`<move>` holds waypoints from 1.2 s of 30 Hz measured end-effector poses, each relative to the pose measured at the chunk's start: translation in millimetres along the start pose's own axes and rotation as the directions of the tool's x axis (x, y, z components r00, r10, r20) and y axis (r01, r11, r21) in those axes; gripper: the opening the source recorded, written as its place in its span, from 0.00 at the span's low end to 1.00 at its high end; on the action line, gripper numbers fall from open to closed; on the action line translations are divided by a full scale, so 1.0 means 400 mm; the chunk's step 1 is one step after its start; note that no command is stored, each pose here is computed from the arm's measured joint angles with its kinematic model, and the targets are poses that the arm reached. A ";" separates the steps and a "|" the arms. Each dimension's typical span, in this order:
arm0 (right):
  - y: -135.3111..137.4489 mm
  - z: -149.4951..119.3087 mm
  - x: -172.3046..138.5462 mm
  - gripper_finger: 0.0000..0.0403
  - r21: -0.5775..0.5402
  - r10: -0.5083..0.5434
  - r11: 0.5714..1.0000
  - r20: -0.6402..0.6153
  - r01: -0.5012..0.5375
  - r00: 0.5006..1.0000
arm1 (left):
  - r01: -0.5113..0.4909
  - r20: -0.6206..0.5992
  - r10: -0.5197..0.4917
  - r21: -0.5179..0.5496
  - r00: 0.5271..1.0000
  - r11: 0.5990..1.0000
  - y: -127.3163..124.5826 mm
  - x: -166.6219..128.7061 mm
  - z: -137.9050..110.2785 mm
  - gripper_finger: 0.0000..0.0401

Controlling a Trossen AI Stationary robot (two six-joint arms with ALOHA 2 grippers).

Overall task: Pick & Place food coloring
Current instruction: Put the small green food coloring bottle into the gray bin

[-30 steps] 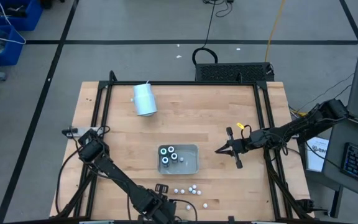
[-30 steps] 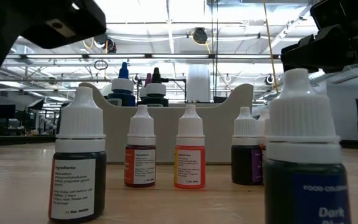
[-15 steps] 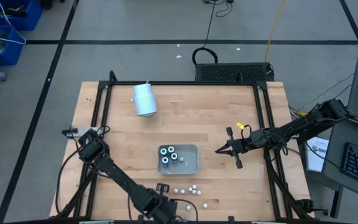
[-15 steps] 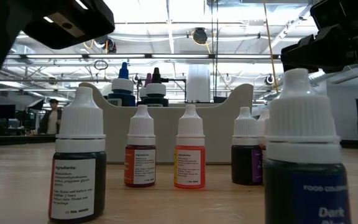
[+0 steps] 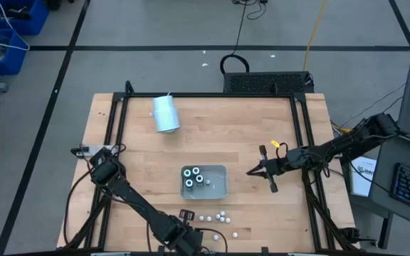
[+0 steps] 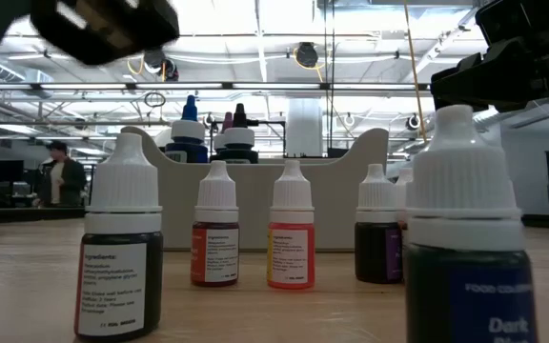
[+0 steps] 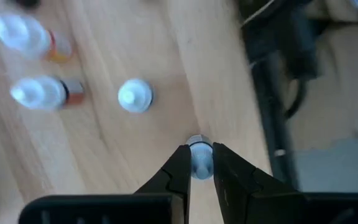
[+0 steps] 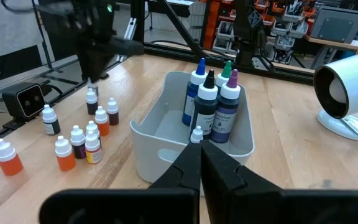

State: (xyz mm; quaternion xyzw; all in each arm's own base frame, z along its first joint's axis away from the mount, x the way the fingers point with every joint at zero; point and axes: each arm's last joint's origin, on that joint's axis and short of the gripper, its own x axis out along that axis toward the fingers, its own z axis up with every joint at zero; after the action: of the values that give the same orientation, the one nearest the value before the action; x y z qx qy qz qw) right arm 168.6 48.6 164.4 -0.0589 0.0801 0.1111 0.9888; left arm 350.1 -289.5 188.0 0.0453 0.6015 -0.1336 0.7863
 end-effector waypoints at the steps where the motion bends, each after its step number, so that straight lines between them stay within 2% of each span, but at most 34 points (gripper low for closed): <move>1: 0.000 0.000 0.000 0.00 0.000 0.000 1.000 0.000 0.000 1.000 | 0.007 0.015 -0.008 0.012 1.000 1.000 -0.001 -0.016 0.012 0.13; 5: 0.000 0.000 0.000 0.00 0.000 0.000 1.000 0.000 0.000 1.000 | -0.002 0.065 -0.002 0.058 0.998 0.998 0.011 -0.108 0.062 0.12; 9: 0.000 0.000 0.000 0.00 0.000 0.000 1.000 0.000 0.000 1.000 | -0.058 0.184 0.046 0.060 0.982 0.996 0.066 -0.210 0.127 0.12; 12: 0.000 0.000 0.000 0.00 0.000 0.000 1.000 0.000 0.000 1.000 | -0.084 0.281 0.074 0.025 0.957 0.996 0.133 -0.284 0.174 0.13; 15: 0.000 0.000 0.000 0.00 0.000 0.000 1.000 -0.001 0.000 1.000 | -0.109 0.319 0.113 -0.031 0.941 0.994 0.229 -0.316 0.205 0.15; 19: 0.000 -0.002 0.000 0.00 0.003 0.003 1.000 -0.008 -0.003 1.000 | -0.147 0.266 0.163 -0.081 0.950 0.986 0.352 -0.293 0.213 0.14; 23: 0.000 -0.002 0.000 0.00 0.021 0.003 1.000 -0.008 -0.003 1.000 | -0.163 0.191 0.179 -0.094 0.965 0.982 0.433 -0.252 0.202 0.13; 29: 0.001 -0.002 0.000 0.00 0.017 0.004 1.000 -0.007 -0.004 1.000 | -0.152 0.115 0.165 -0.111 0.980 0.982 0.490 -0.203 0.181 0.15; 36: 0.001 -0.002 0.000 0.00 0.011 0.004 1.000 -0.007 -0.004 1.000 | -0.170 0.056 0.177 -0.118 0.983 0.978 0.536 -0.142 0.156 0.13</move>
State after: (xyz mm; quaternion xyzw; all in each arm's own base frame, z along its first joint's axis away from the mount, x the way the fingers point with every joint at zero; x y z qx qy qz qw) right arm 168.5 48.8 163.7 -0.0536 0.0842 0.1126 0.9886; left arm 451.5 -89.2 240.4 0.0488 0.5756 -0.0318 0.8157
